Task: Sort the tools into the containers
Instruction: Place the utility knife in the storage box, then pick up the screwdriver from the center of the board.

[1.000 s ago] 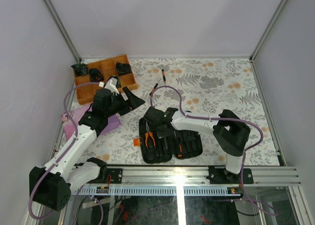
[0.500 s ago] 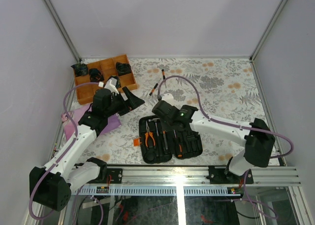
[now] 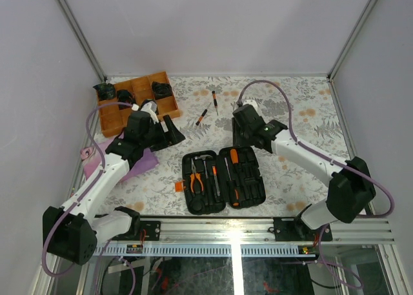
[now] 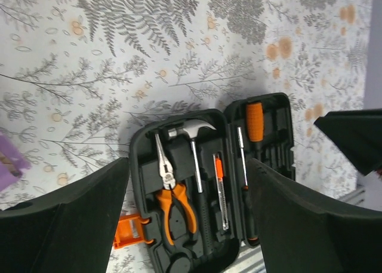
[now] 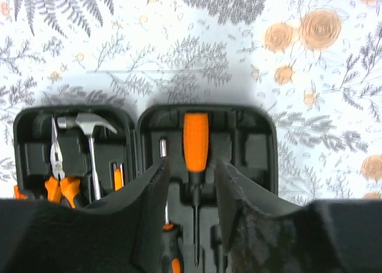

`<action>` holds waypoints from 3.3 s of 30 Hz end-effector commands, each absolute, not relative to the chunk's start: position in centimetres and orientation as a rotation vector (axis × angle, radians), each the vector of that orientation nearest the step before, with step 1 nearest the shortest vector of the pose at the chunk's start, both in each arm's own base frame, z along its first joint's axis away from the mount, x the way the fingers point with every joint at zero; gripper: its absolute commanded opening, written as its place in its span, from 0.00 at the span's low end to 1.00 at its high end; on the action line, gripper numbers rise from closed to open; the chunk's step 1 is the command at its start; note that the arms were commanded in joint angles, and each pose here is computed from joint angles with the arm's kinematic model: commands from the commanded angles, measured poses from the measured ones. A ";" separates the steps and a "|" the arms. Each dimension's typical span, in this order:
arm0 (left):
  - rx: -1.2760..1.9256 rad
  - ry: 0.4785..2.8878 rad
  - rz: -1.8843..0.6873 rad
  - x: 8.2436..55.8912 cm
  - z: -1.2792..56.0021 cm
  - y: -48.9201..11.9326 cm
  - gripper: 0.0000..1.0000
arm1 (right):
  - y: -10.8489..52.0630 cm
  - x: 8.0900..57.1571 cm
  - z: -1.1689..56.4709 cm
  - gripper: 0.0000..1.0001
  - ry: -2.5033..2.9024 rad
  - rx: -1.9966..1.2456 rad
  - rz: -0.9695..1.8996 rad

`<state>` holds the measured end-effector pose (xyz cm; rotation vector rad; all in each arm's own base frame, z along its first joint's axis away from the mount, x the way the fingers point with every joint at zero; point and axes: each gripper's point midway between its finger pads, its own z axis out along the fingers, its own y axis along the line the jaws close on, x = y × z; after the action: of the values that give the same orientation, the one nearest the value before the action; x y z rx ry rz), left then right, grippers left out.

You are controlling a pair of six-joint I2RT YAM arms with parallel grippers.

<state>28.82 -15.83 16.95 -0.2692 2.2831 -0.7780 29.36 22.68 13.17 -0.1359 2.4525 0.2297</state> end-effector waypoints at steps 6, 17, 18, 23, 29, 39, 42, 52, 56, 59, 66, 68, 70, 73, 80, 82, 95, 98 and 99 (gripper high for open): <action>-0.171 2.301 -0.553 29.0 17.8 -13.0 0.81 | 24.8 39.9 14.8 0.50 2.331 -0.207 0.309; -0.198 2.289 -0.452 28.6 17.3 -11.3 0.88 | 27.1 48.9 12.1 0.52 2.299 -0.312 0.264; -0.194 2.291 -0.441 28.6 17.1 -11.2 0.89 | 27.3 49.6 11.7 0.52 2.306 -0.320 0.259; -0.172 2.296 -0.423 28.5 16.8 -11.0 0.89 | 27.9 52.3 9.8 0.52 2.334 -0.351 0.226; -0.173 2.297 -0.430 28.5 16.8 -11.1 0.89 | 28.5 54.9 6.2 0.52 2.371 -0.384 0.201; -0.174 2.302 -0.434 28.5 16.7 -11.2 0.89 | 29.9 56.9 4.0 0.51 2.354 -0.369 0.290; -0.174 2.302 -0.435 28.5 16.7 -11.2 0.89 | 30.2 57.1 3.8 0.51 2.348 -0.364 0.302; -0.169 2.304 -0.440 28.5 16.8 -11.3 0.89 | 29.3 57.4 1.5 0.48 2.382 -0.400 0.225; -0.172 2.303 -0.439 28.5 16.8 -11.3 0.89 | 28.9 57.0 0.6 0.41 2.406 -0.421 0.197; -0.173 2.301 -0.435 28.6 16.8 -11.2 0.89 | 28.7 56.6 0.0 0.31 2.426 -0.446 0.184; -0.165 2.288 -0.455 28.2 17.5 -11.4 0.89 | 27.5 55.4 2.2 0.10 2.402 -0.499 0.145; -0.161 2.267 -0.459 28.0 18.0 -11.3 0.89 | 27.0 55.1 4.0 0.04 2.363 -0.497 0.131; -0.158 2.245 -0.463 27.8 18.5 -11.2 0.91 | 26.2 54.7 5.9 0.00 2.329 -0.480 0.107; -0.160 2.221 -0.471 27.8 19.3 -11.1 0.93 | 25.1 53.8 8.2 0.00 2.284 -0.447 0.088; -0.173 2.199 -0.506 28.1 20.4 -11.6 0.98 | 23.3 50.2 13.5 0.00 2.170 -0.336 0.160; -0.177 2.192 -0.522 28.1 20.8 -11.8 1.00 | 23.1 49.1 14.9 0.00 2.123 -0.305 0.201; -0.144 2.095 -0.675 28.2 23.8 -13.6 1.00 | 25.2 37.2 20.3 0.00 1.827 -0.453 0.700; -0.131 2.074 -0.738 28.0 24.4 -14.4 1.00 | 25.7 34.7 20.2 0.00 1.760 -0.544 0.753; -0.124 2.067 -0.756 28.0 24.6 -14.7 1.00 | 25.9 33.9 19.9 0.00 1.744 -0.592 0.750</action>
<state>27.18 -13.26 20.84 -0.1627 2.1959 -0.6329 36.06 23.41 15.84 -0.4451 1.9727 0.6108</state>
